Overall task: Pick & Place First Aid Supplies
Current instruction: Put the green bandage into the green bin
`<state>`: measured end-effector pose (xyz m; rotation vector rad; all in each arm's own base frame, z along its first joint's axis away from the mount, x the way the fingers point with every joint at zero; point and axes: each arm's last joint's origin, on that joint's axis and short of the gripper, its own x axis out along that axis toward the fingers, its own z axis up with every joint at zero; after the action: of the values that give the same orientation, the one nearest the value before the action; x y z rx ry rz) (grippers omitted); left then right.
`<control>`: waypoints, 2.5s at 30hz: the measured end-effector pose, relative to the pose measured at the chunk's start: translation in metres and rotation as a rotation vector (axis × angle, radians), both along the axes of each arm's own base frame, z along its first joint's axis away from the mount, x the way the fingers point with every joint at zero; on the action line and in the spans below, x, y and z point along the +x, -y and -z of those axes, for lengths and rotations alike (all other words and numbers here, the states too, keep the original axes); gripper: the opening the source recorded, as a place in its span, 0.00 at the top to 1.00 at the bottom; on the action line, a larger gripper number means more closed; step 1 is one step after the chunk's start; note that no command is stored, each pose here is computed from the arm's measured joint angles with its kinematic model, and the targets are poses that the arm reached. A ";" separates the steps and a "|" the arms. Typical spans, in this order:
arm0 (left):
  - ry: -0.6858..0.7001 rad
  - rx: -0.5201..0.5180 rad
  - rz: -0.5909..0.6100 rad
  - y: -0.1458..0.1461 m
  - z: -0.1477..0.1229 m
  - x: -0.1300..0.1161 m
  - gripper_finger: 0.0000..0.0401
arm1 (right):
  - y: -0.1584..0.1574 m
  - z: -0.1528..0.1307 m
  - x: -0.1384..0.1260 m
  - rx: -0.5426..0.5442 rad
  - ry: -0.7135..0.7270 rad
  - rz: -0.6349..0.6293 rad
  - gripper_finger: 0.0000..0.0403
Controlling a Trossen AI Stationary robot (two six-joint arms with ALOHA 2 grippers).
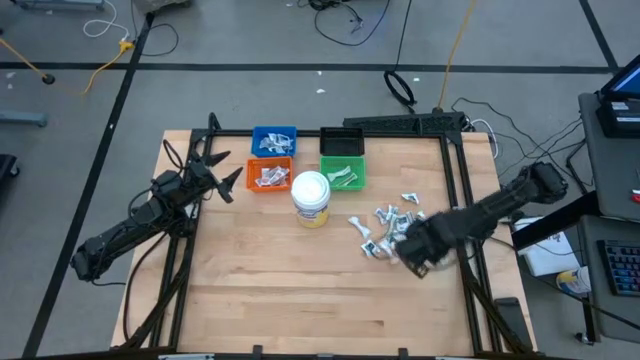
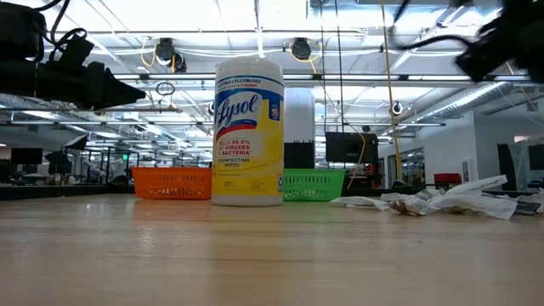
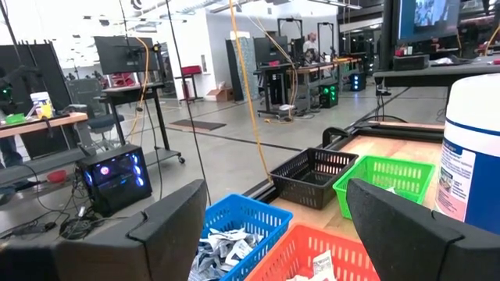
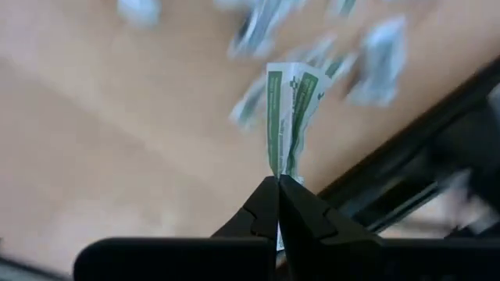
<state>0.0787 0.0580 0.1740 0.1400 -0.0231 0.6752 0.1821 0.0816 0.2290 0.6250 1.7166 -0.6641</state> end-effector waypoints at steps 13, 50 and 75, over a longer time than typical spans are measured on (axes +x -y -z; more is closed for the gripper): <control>0.000 0.000 0.000 0.000 0.000 0.000 0.23 | 0.140 0.011 0.055 -0.100 0.068 -0.219 1.00; 0.000 0.000 0.000 0.000 0.000 0.000 0.23 | 0.274 0.028 0.184 -0.155 0.446 -0.454 1.00; 0.000 0.000 0.000 0.000 0.000 0.000 0.23 | 0.261 -0.004 0.162 -0.396 0.350 0.061 0.33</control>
<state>0.0786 0.0581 0.1740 0.1400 -0.0231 0.6756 0.3446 -0.1791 0.2333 0.4807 1.2032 -0.8551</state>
